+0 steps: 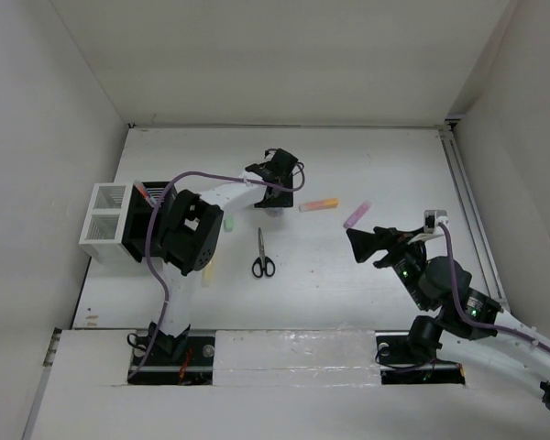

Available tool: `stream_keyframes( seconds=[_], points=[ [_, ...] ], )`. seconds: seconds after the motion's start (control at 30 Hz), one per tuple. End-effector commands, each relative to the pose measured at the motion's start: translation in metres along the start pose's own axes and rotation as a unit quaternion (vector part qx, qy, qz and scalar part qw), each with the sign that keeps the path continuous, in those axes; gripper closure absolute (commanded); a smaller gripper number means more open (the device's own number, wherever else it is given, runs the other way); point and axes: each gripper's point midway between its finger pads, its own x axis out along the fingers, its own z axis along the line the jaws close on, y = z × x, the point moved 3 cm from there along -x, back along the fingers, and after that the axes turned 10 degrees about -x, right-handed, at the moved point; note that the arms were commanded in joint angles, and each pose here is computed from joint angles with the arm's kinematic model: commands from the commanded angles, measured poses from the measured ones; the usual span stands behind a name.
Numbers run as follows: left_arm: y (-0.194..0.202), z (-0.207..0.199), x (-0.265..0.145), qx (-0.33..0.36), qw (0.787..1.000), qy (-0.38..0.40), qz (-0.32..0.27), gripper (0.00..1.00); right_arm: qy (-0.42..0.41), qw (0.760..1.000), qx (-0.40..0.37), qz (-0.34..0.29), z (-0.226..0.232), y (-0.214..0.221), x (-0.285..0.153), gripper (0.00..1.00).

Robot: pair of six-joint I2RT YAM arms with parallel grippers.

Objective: Sort the stationery into containers
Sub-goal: Pick up the stationery from the center of the board, then place the stationery in the storage box.

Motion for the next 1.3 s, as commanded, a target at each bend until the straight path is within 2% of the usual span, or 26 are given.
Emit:
stream_keyframes(
  seconds=[0.0,0.07,0.1,0.2,0.3,0.5,0.6,0.63,0.73,0.77,0.83,0.87,0.97,1.0,1.07,1.1,1.27],
  points=[
    [-0.013,-0.007,-0.010,-0.008,1.000,0.004,-0.018,0.51,-0.005,1.000,0.012,-0.011,0.002,-0.008,-0.001,0.01],
    [-0.011,-0.005,-0.010,-0.007,1.000,0.001,-0.015,0.64,-0.005,1.000,0.012,-0.011,0.002,-0.008,-0.001,0.01],
    [-0.011,-0.005,-0.010,-0.007,1.000,0.001,-0.015,0.78,-0.005,1.000,0.012,-0.011,0.002,-0.008,-0.001,0.01],
    [-0.016,-0.008,-0.015,-0.007,1.000,0.003,-0.017,1.00,-0.005,1.000,0.012,-0.011,0.002,-0.008,-0.001,0.01],
    [-0.022,-0.006,-0.025,-0.001,1.000,-0.008,-0.020,1.00,-0.007,1.000,0.014,-0.015,0.002,-0.010,-0.002,0.01],
    [-0.076,-0.002,-0.088,-0.011,0.996,-0.012,-0.092,1.00,-0.007,1.000,0.014,-0.015,0.002,-0.010,-0.002,0.01],
    [-0.109,0.029,-0.122,-0.047,0.991,-0.027,-0.124,1.00,-0.007,1.000,0.014,-0.015,0.002,-0.010,-0.002,0.01],
    [-0.129,0.048,-0.139,-0.071,0.986,-0.036,-0.148,1.00,-0.007,1.000,0.014,-0.015,0.002,-0.010,-0.002,0.01],
    [-0.154,0.093,-0.164,-0.126,0.973,-0.080,-0.176,1.00,-0.003,1.000,0.010,-0.016,0.000,-0.010,-0.002,0.01],
    [-0.163,0.126,-0.176,-0.157,0.964,-0.108,-0.184,1.00,-0.004,1.000,0.012,-0.020,0.002,-0.014,-0.003,0.01],
    [-0.177,0.162,-0.193,-0.207,0.944,-0.143,-0.213,1.00,-0.004,1.000,0.008,-0.020,0.001,-0.014,-0.003,0.01],
    [-0.183,0.196,-0.205,-0.243,0.928,-0.171,-0.224,1.00,-0.004,1.000,0.008,-0.020,0.001,-0.014,-0.003,0.01],
    [-0.178,0.248,-0.214,-0.311,0.899,-0.207,-0.229,1.00,-0.004,1.000,0.003,-0.020,0.002,-0.014,-0.001,0.01],
    [-0.183,0.275,-0.230,-0.341,0.881,-0.212,-0.253,1.00,-0.005,1.000,0.006,-0.023,0.004,-0.017,0.000,0.01],
    [-0.173,0.296,-0.231,-0.361,0.869,-0.223,-0.253,1.00,-0.015,1.000,-0.001,-0.018,0.008,-0.015,0.002,0.01],
    [-0.170,0.309,-0.242,-0.373,0.858,-0.233,-0.264,1.00,-0.015,1.000,-0.001,-0.017,0.010,-0.016,0.003,0.01],
    [-0.147,0.354,-0.249,-0.417,0.810,-0.309,-0.273,1.00,-0.024,1.000,-0.013,-0.003,0.016,-0.010,0.009,0.01]
  ],
)
